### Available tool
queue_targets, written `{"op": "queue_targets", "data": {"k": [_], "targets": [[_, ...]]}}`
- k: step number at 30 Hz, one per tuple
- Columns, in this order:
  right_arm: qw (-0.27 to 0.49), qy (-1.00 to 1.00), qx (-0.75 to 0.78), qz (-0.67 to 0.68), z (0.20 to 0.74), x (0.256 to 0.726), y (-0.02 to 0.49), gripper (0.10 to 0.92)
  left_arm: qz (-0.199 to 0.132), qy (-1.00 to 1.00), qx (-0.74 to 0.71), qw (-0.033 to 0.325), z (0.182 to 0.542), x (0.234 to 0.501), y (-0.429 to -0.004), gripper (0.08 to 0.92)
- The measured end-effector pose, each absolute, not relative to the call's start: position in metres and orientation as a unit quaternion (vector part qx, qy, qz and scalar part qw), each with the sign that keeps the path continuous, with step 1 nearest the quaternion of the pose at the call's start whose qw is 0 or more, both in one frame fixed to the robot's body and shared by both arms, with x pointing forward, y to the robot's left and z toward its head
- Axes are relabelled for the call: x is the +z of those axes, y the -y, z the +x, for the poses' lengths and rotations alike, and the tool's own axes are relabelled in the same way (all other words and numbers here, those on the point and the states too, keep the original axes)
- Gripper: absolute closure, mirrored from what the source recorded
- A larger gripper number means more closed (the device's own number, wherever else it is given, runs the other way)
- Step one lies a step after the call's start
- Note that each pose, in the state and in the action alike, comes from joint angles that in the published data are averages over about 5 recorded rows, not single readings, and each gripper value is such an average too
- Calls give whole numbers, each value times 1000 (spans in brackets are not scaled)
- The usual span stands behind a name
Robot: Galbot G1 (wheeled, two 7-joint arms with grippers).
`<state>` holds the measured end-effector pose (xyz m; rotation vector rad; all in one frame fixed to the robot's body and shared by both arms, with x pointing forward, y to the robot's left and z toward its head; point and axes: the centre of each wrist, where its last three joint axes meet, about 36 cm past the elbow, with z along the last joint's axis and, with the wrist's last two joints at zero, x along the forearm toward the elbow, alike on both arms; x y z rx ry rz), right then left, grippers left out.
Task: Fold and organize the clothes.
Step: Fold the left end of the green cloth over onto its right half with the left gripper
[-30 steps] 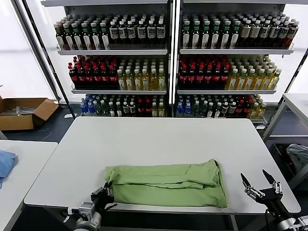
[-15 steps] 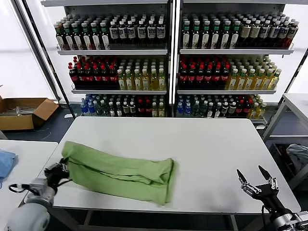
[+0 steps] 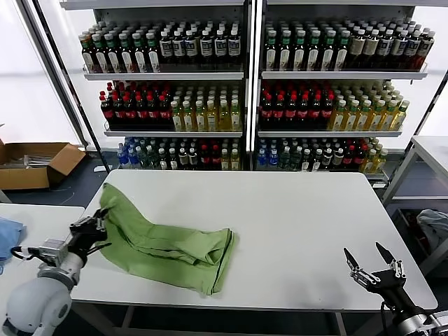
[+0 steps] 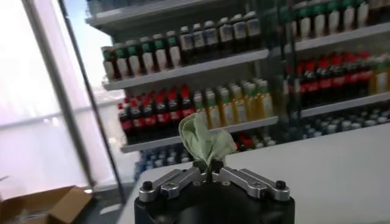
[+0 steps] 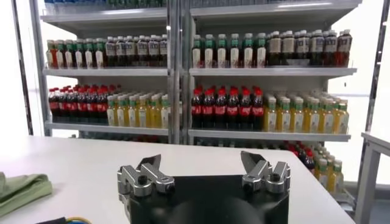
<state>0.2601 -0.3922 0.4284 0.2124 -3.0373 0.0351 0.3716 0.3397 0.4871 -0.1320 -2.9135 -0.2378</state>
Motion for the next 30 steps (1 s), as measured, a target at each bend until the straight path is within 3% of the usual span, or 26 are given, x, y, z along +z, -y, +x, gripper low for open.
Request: {"op": "queue_targets", "data": {"k": [6, 14, 25, 30], "targets": [[49, 996, 10, 68, 261, 424, 390, 200, -94, 987, -42, 121, 362, 481, -295, 906], [53, 996, 7, 66, 262, 419, 386, 200, -135, 981, -1, 143, 354, 465, -250, 906], [55, 996, 10, 62, 261, 417, 386, 200, -163, 966, 43, 197, 345, 427, -206, 906], [56, 996, 9, 62, 261, 415, 385, 200, -165, 960, 58, 217, 342, 413, -192, 837]]}}
